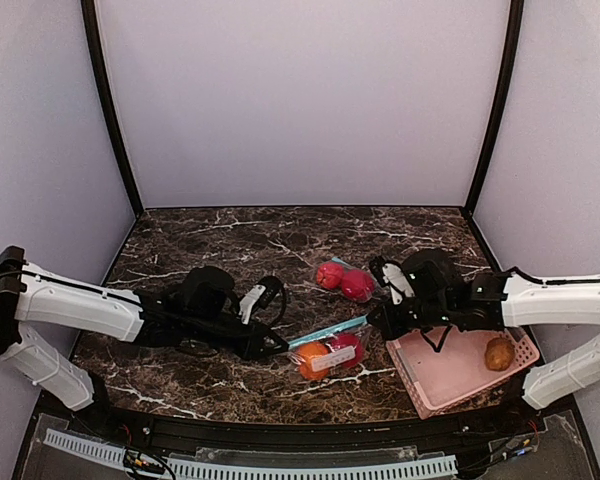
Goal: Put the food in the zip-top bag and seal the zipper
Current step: Place the zipper food storage bag at the center of the board.
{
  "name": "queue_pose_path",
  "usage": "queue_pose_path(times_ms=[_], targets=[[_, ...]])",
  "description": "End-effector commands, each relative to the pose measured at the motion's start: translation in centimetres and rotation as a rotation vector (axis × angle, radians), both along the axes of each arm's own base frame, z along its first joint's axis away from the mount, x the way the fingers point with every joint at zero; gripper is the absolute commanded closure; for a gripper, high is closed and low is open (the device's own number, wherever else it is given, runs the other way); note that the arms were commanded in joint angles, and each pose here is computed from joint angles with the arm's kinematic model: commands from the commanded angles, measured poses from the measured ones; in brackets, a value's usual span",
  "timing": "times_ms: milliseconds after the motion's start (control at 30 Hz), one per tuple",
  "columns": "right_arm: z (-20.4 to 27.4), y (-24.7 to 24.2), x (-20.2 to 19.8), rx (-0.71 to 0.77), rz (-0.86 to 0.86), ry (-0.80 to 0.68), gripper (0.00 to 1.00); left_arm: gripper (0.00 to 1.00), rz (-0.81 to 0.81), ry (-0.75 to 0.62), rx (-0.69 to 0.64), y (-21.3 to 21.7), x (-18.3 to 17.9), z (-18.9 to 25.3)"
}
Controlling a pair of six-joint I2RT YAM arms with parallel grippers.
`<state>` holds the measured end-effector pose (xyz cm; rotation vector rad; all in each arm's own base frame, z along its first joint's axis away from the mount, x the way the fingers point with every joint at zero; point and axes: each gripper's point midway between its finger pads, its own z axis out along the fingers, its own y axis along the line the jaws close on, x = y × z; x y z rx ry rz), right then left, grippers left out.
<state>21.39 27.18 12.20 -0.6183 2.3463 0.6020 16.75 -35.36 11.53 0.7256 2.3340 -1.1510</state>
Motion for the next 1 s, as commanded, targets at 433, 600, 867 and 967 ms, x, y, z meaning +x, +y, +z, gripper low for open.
queue_pose_path(times_ms=[433,600,867,967], targets=[[-1.4,-2.5,6.6,-0.034,-0.342,0.016,0.78,0.87,0.039,0.061,0.143,-0.8,6.4,-5.3],[-0.6,-2.8,6.6,-0.024,-0.333,-0.004,0.41,0.45,0.079,0.019,0.151,-0.7,7.6,-4.7],[0.7,-3.3,6.5,0.001,-0.285,-0.027,0.11,0.12,0.168,-0.045,0.164,1.7,9.4,-2.7],[0.9,-4.0,6.8,0.010,-0.274,-0.026,0.07,0.11,0.219,-0.061,0.159,3.6,10.5,-1.6]])
